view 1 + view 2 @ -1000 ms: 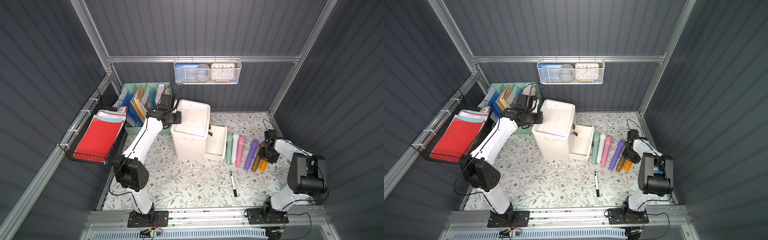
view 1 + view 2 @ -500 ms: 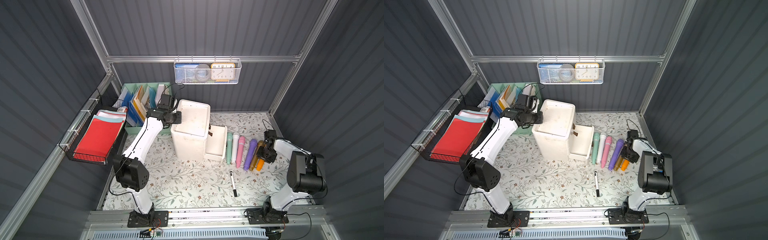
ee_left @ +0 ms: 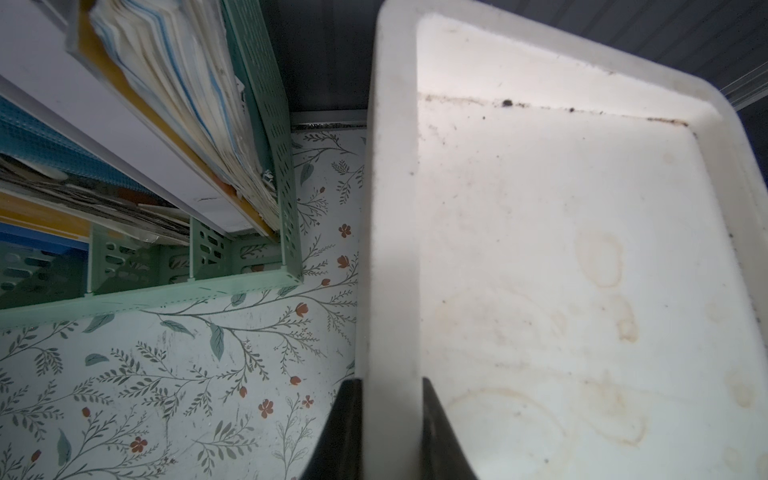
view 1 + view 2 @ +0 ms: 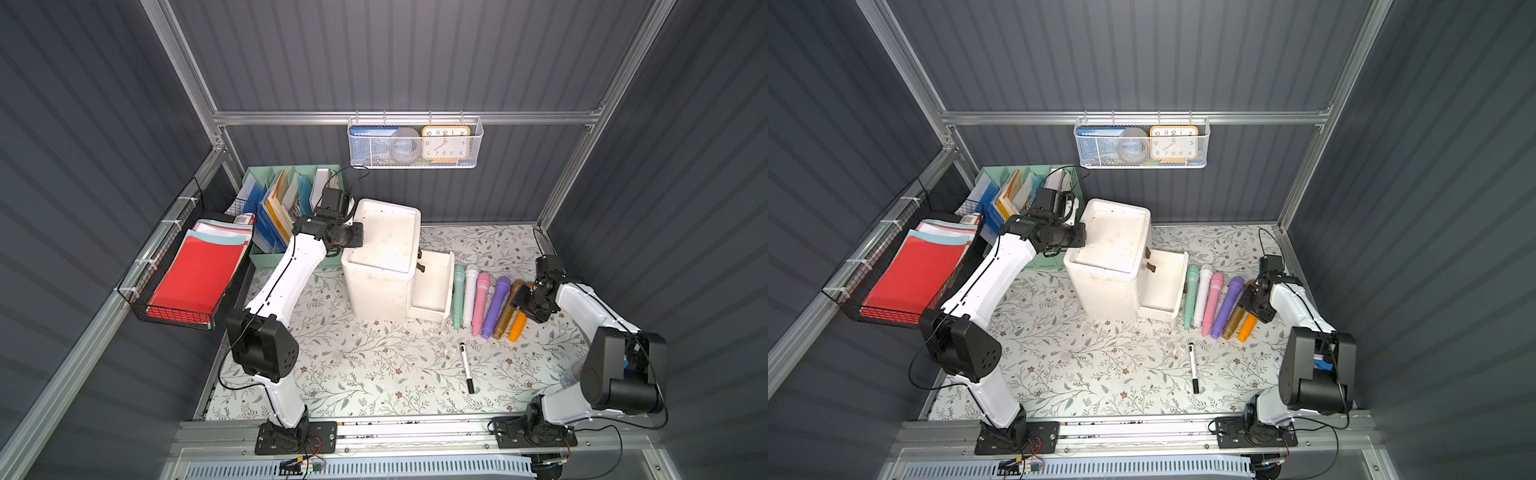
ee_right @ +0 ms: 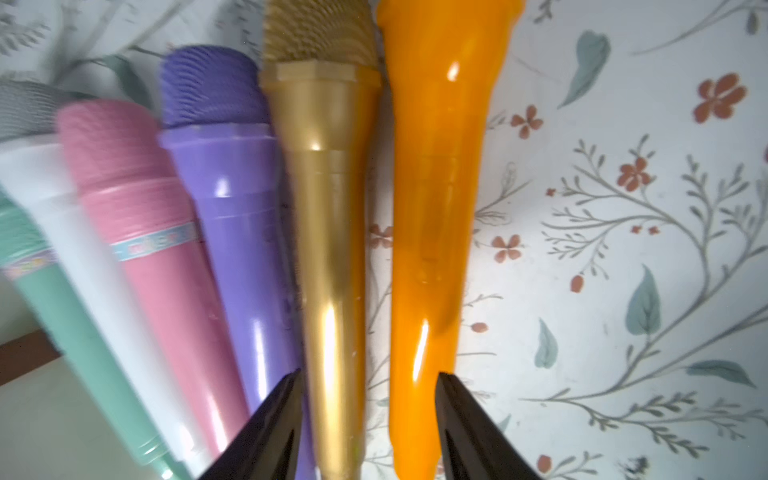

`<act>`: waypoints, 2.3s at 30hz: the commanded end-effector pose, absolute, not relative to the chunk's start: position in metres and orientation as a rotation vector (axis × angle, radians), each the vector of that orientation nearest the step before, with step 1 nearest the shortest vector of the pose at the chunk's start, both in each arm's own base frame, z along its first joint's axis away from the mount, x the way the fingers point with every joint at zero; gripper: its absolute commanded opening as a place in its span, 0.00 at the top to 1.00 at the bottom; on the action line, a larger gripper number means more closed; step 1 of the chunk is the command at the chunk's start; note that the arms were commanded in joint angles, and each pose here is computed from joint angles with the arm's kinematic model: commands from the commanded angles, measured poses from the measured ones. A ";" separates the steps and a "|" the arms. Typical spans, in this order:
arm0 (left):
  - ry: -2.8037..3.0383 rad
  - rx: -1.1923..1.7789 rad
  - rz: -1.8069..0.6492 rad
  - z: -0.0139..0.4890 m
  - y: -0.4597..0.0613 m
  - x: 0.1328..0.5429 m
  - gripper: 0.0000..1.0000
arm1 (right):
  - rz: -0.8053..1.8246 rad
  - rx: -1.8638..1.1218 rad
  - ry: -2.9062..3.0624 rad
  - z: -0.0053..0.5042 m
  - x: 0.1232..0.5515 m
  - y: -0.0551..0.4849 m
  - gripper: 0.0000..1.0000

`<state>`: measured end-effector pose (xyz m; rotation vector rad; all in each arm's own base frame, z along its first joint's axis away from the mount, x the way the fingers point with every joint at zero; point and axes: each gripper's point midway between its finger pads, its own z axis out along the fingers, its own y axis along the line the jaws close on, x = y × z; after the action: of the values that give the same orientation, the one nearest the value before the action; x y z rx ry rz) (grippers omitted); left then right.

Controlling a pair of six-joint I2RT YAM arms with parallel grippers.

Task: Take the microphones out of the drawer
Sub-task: Place the microphone at the center of the board, then close the drawer in the storage box.

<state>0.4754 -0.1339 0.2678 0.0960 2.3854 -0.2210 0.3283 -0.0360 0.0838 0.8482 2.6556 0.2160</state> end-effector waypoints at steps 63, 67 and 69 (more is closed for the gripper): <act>2.332 0.031 -0.534 0.299 -0.174 0.481 0.85 | 0.936 0.025 2.616 0.114 0.431 0.242 0.91; 2.272 0.021 -0.546 0.324 -0.173 0.482 0.01 | 0.558 0.053 2.568 0.129 0.425 0.184 0.67; 2.241 0.010 -0.541 0.338 -0.170 0.481 0.01 | 0.403 0.048 2.542 0.138 0.420 0.158 0.62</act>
<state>0.4825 -0.1599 0.2964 0.0381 2.3416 -0.4225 0.4234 0.2081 0.1340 0.0503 2.5586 0.7405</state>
